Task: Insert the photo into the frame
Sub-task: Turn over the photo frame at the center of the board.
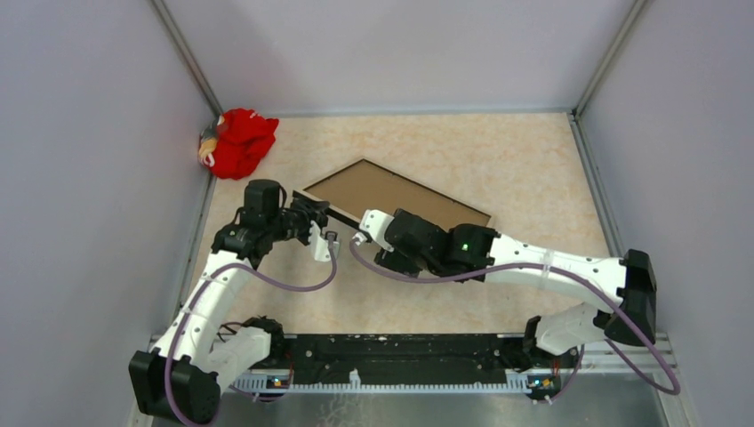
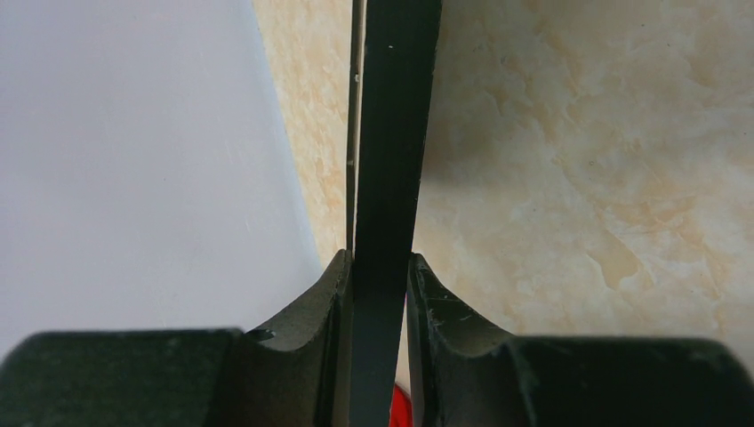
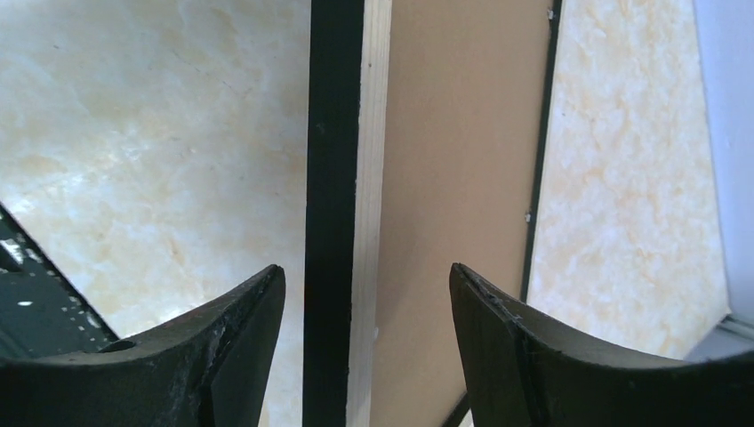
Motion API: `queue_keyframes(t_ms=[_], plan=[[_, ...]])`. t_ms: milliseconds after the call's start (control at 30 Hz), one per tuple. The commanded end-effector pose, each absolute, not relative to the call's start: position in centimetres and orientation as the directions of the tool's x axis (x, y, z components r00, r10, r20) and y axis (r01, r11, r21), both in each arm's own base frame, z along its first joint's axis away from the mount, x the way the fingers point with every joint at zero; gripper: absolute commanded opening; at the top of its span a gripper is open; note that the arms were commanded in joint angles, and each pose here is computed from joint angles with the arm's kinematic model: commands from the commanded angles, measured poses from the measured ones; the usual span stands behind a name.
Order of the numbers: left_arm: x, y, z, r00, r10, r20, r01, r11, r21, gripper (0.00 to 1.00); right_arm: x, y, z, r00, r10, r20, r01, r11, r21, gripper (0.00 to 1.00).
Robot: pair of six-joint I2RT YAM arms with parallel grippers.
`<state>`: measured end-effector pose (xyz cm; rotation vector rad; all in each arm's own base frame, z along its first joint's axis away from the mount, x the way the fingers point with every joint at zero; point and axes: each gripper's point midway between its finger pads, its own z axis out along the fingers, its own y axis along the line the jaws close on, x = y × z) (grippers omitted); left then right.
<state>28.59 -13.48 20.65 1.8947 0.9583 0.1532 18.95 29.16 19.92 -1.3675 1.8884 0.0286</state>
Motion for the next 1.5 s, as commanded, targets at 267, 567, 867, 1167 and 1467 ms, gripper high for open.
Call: queue_keyframes(t_ms=[267, 567, 867, 1167, 1467], plan=[[28.9, -13.8, 24.4, 0.676, 0.666, -0.315, 0.526, -0.136, 0.84, 0.18, 22.4, 28.5, 21.8, -0.017, -0.882, -0.471, -0.572, 0.395, -0.719, 0.28], [30.0, -13.4, 29.0, 0.615, 0.684, -0.392, 0.494, 0.053, 0.868, 0.99, 22.8, 30.4, 26.4, -0.007, -0.823, -0.568, -0.546, 0.479, -0.687, 0.0], [33.1, -8.6, 36.7, 0.469, 0.616, -0.633, 0.537, 0.369, 0.758, 0.99, 23.8, 35.1, 32.4, -0.226, -0.603, -0.765, -0.728, 0.626, -0.278, 0.0], [32.9, -7.7, 37.1, 0.365, 0.536, -0.761, 0.643, 0.446, 0.622, 0.99, 30.2, 32.1, 33.3, -0.564, -0.225, -0.795, -0.65, 0.715, 0.258, 0.0], [33.9, -7.5, 33.0, 0.114, 0.466, -0.878, 0.759, 0.529, 0.379, 0.99, 33.0, 24.2, 25.8, -0.729, 0.068, -0.681, -0.417, 0.745, 0.521, 0.0]])
